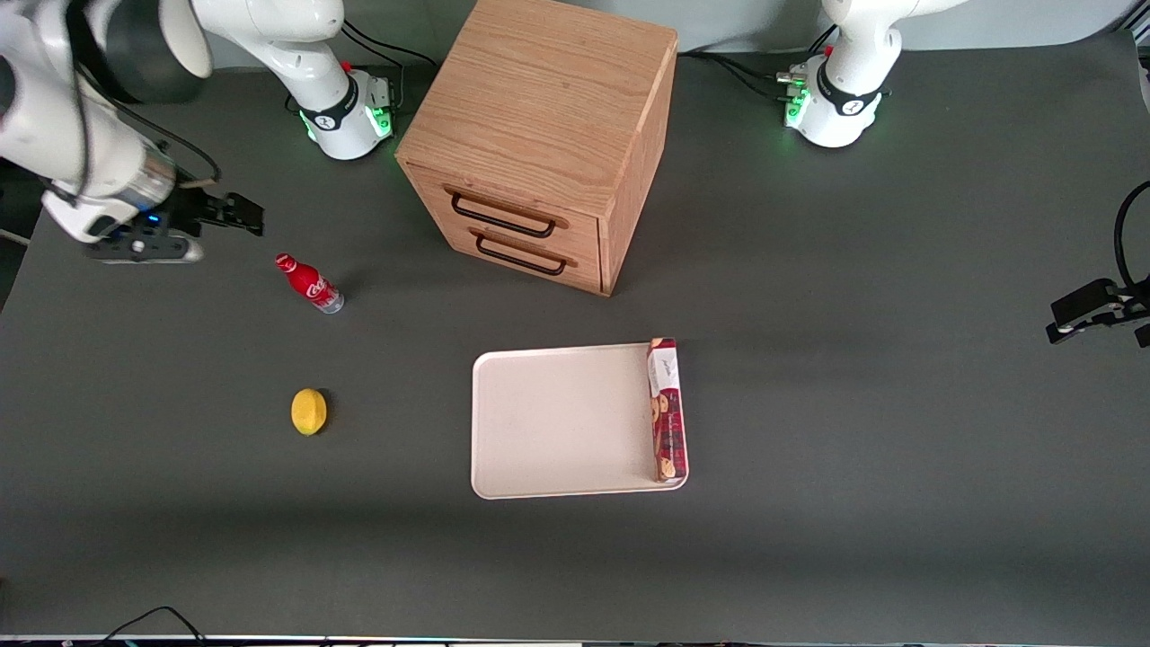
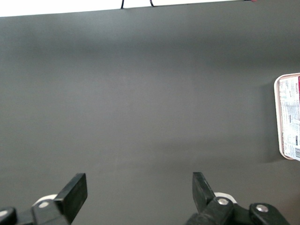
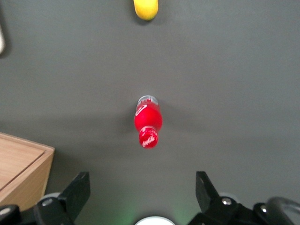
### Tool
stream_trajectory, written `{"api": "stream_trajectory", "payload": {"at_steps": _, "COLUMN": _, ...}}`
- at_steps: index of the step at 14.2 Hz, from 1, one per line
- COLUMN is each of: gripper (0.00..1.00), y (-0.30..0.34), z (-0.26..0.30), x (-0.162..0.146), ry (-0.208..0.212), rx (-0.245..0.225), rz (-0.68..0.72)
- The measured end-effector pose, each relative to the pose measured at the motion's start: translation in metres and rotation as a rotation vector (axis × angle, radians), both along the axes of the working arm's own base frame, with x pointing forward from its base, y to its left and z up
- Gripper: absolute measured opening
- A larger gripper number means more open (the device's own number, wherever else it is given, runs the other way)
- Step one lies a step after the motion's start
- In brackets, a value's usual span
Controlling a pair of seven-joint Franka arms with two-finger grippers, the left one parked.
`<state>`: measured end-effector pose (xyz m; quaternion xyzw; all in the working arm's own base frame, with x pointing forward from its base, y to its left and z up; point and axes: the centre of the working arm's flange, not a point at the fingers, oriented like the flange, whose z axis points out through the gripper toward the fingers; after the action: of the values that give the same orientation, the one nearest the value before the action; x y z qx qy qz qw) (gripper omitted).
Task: Place coke bottle on tray
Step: 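Move the right gripper down toward the red Coca-Cola bottle, then close the right gripper around the bottle's cap end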
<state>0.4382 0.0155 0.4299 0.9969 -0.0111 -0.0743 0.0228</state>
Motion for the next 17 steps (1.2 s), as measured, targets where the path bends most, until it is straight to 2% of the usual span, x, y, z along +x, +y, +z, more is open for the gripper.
{"api": "stream_trajectory", "payload": {"at_steps": 3, "gripper": 1.00, "y": -0.004, "z": -0.068, "x": -0.019, "ry": 0.003, "rx": 0.003, "rz": -0.001}}
{"api": "stream_trajectory", "payload": {"at_steps": 5, "gripper": 1.00, "y": -0.005, "z": -0.086, "x": -0.019, "ry": 0.005, "rx": 0.008, "rz": -0.002}}
{"api": "stream_trajectory", "payload": {"at_steps": 6, "gripper": 0.96, "y": -0.006, "z": -0.091, "x": -0.017, "ry": 0.005, "rx": 0.010, "rz": -0.004}}
{"api": "stream_trajectory", "payload": {"at_steps": 7, "gripper": 0.96, "y": -0.006, "z": -0.095, "x": -0.016, "ry": 0.006, "rx": 0.012, "rz": -0.005}}
{"api": "stream_trajectory", "payload": {"at_steps": 8, "gripper": 0.89, "y": -0.007, "z": -0.097, "x": -0.015, "ry": 0.005, "rx": 0.013, "rz": -0.005}}
{"api": "stream_trajectory", "payload": {"at_steps": 9, "gripper": 0.78, "y": -0.007, "z": -0.097, "x": -0.014, "ry": 0.001, "rx": 0.014, "rz": -0.006}}
{"api": "stream_trajectory", "payload": {"at_steps": 11, "gripper": 0.75, "y": -0.007, "z": -0.098, "x": -0.012, "ry": -0.009, "rx": 0.014, "rz": -0.005}}
{"api": "stream_trajectory", "payload": {"at_steps": 12, "gripper": 0.64, "y": -0.007, "z": -0.098, "x": -0.012, "ry": -0.010, "rx": 0.015, "rz": -0.005}}
{"api": "stream_trajectory", "payload": {"at_steps": 13, "gripper": 0.64, "y": -0.007, "z": -0.100, "x": -0.012, "ry": -0.009, "rx": 0.015, "rz": -0.005}}
{"api": "stream_trajectory", "payload": {"at_steps": 14, "gripper": 0.58, "y": -0.007, "z": -0.101, "x": -0.011, "ry": -0.008, "rx": 0.016, "rz": -0.005}}
{"api": "stream_trajectory", "payload": {"at_steps": 16, "gripper": 0.34, "y": -0.007, "z": -0.104, "x": -0.011, "ry": -0.004, "rx": 0.017, "rz": -0.005}}
{"api": "stream_trajectory", "payload": {"at_steps": 17, "gripper": 0.31, "y": -0.007, "z": -0.104, "x": -0.010, "ry": -0.005, "rx": 0.017, "rz": -0.005}}
